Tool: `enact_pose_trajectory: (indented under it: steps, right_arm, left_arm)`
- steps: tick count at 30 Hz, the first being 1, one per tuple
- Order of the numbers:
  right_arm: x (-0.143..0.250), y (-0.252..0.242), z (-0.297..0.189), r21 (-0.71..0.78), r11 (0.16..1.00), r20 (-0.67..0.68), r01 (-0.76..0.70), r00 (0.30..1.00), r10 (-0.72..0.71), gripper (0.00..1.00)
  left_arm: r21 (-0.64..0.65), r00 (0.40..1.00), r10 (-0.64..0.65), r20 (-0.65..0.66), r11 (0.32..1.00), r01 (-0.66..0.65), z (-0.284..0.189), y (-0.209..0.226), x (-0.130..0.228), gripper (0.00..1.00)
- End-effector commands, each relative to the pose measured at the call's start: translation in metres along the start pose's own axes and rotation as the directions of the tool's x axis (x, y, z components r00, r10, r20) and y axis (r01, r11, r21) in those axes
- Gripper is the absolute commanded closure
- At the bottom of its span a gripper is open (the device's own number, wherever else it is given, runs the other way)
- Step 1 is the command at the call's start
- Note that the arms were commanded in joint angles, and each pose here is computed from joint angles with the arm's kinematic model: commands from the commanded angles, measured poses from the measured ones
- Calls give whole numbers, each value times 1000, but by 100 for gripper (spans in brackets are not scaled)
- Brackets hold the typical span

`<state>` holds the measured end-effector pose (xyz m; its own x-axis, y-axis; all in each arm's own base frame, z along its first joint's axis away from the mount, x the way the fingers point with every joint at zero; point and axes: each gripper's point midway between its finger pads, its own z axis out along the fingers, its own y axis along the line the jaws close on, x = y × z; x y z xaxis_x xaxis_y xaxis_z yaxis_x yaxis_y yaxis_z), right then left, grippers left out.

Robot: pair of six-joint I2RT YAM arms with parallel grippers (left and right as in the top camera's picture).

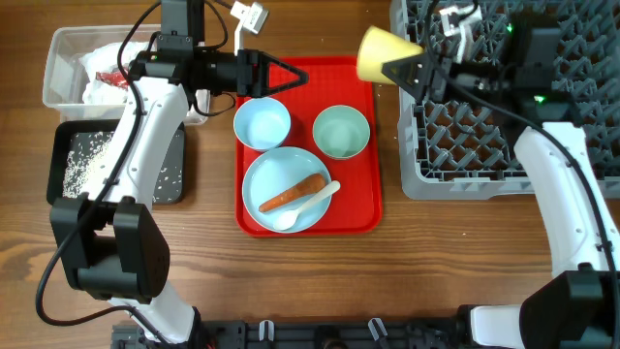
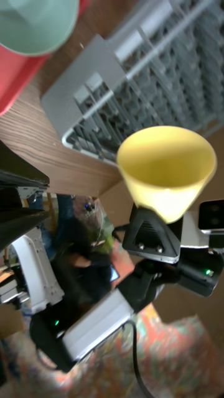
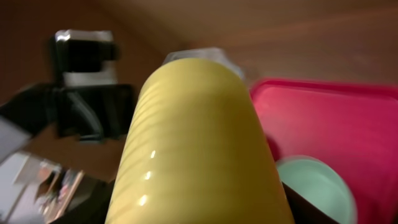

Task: Sort waste into correct bins and load items into the dishwasher rack
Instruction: 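Carry the yellow cup right and place it in the dish rack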

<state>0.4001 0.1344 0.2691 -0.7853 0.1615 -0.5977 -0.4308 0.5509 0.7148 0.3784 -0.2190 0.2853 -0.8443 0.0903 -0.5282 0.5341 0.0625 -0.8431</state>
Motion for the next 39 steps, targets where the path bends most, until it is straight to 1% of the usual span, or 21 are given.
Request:
enact_pose_trajectory:
  steps: [1, 4, 6, 8, 10, 12, 16, 20, 23, 25, 29, 35, 39]
  right_arm:
    - [-12, -35, -41, 298, 955, 69, 0, 997, -22, 51]
    - [-10, -52, -72, 448, 893, 76, -49, 997, 16, 51]
    - [-6, -65, -98, 579, 810, 80, -90, 995, 54, 51]
    - [0, -77, -123, 702, 703, 77, -114, 994, 84, 51]
    - [7, -84, -141, 780, 614, 70, -121, 992, 107, 51]
    - [17, -88, -149, 812, 570, 54, -124, 989, 138, 51]
    - [46, -95, -154, 847, 517, -6, -125, 970, 244, 51]
    - [65, -101, -157, 878, 466, -53, -105, 948, 313, 50]
    - [73, -108, -158, 891, 443, -69, -100, 934, 349, 50]
    - [77, -114, -157, 897, 431, -76, -100, 925, 373, 50]
    - [88, -129, -149, 902, 421, -100, -100, 898, 428, 50]
    - [109, -150, -138, 911, 399, -127, -106, 848, 515, 50]
    - [119, -161, -132, 915, 391, -146, -102, 819, 555, 49]
  left_arm:
    - [-218, 999, -30, 24, 975, 35, -7, 31, -1, 90]
    - [-328, 997, -73, 28, 941, 78, -11, 50, 5, 90]
    - [-381, 995, -95, 31, 919, 100, -15, 59, 8, 90]
    - [-424, 993, -110, 33, 899, 114, -18, 67, 11, 91]
    - [-466, 992, -123, 37, 876, 126, -21, 74, 14, 91]
    - [-503, 990, -135, 39, 854, 136, -25, 80, 17, 92]
    - [-565, 985, -168, 41, 809, 161, -32, 90, 24, 94]
    - [-565, 980, -195, 36, 805, 181, -31, 89, 30, 96]
    - [-564, 977, -210, 25, 804, 187, -28, 88, 34, 96]
    - [-561, 978, -209, 16, 808, 182, -23, 87, 35, 94]
    - [-573, 979, -205, -4, 803, 166, -16, 87, 38, 84]
    - [-653, 981, -193, -25, 746, 130, -15, 98, 43, 68]
    - [-686, 982, -188, -34, 718, 114, -15, 103, 45, 63]
